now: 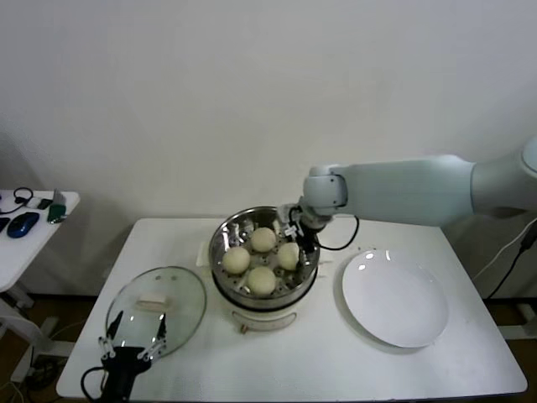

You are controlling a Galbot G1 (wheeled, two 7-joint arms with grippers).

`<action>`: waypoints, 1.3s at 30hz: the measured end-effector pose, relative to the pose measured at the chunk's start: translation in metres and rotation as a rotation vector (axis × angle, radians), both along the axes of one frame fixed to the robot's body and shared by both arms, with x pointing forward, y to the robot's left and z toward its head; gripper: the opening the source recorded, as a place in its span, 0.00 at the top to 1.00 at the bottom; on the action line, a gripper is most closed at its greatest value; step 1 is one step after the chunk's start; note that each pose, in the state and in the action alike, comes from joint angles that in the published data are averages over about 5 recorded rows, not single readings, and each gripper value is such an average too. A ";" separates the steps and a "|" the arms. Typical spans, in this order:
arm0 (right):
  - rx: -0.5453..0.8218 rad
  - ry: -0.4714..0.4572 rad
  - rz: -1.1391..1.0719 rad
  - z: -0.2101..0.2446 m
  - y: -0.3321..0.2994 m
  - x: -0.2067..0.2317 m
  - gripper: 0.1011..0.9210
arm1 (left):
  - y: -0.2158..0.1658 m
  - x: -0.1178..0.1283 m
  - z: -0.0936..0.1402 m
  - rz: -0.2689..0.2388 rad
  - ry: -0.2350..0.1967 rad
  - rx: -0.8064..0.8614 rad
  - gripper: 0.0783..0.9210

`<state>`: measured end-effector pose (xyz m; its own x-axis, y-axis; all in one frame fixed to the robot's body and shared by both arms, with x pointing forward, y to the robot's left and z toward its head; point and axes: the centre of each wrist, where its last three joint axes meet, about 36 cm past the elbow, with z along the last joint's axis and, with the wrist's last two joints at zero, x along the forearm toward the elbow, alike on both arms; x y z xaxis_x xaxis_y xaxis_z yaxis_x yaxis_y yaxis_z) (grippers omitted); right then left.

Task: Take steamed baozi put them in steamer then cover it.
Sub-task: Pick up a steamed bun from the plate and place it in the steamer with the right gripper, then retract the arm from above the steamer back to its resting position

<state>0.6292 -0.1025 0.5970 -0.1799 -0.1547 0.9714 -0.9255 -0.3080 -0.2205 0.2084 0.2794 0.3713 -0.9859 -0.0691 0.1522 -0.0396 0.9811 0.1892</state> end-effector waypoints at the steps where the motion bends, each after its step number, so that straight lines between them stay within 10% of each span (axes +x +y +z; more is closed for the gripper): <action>1: -0.001 -0.002 0.001 -0.002 0.001 0.001 0.28 | 0.000 0.000 0.000 0.000 0.000 0.000 0.12; 24: 0.109 0.037 -0.039 0.032 -0.010 0.017 0.12 | 0.000 0.001 0.002 0.001 -0.009 -0.001 0.12; 39: 0.673 -0.139 -0.366 0.075 -0.062 0.006 0.12 | -0.004 0.005 0.005 0.008 -0.031 -0.010 0.12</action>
<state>0.6356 -0.1649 0.6717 -0.4462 -0.6103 0.6545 -0.8928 0.2529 -0.3728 0.2133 0.2753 0.3765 -0.9897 -0.0755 0.1219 -0.0530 0.9825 0.1784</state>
